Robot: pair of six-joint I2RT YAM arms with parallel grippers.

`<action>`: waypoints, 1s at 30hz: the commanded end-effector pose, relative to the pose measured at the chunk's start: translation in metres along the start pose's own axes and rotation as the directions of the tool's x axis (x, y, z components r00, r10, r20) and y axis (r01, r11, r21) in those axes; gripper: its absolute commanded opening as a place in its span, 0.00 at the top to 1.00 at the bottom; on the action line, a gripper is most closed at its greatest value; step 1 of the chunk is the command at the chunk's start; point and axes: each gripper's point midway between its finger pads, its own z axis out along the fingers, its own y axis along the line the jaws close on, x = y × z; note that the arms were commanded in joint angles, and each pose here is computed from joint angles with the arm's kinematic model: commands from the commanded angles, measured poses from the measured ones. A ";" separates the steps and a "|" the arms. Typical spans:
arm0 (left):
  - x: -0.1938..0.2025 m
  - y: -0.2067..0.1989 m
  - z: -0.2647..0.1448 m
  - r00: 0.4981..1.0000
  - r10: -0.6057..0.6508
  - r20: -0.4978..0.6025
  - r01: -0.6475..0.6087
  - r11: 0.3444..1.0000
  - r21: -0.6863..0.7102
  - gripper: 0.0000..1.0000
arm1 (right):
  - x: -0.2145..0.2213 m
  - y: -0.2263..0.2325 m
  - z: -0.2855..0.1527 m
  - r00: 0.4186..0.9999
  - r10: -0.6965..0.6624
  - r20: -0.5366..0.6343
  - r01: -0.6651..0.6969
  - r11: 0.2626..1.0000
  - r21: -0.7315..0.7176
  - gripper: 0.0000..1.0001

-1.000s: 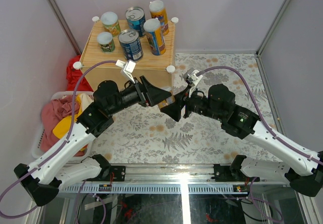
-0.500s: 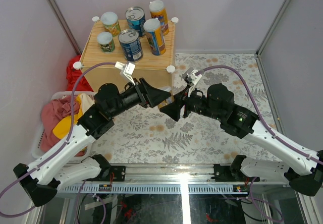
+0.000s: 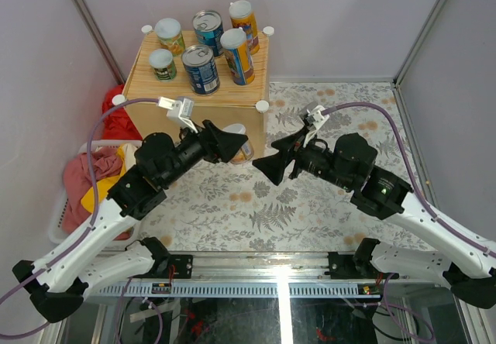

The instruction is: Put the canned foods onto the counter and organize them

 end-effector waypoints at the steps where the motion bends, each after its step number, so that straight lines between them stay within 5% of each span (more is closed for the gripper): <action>1: -0.073 -0.013 -0.017 0.966 0.100 0.237 -0.090 0.995 -0.051 1.00 | -0.015 -0.005 -0.002 0.997 0.005 0.072 -0.008 0.999 0.040 0.11; 8: -0.148 -0.002 -0.041 0.865 0.330 0.378 -0.219 0.926 -0.307 1.00 | -0.007 -0.027 -0.007 0.997 -0.014 0.077 0.003 0.989 0.145 0.11; 19: -0.223 0.036 -0.064 0.680 0.665 0.308 -0.268 0.617 -0.740 1.00 | 0.001 -0.052 -0.010 0.995 -0.074 0.066 0.055 0.965 0.256 0.10; 30: -0.247 0.142 -0.038 0.782 0.566 0.260 -0.162 0.588 -0.793 1.00 | 0.005 -0.061 -0.013 0.992 -0.105 0.065 0.082 0.952 0.294 0.08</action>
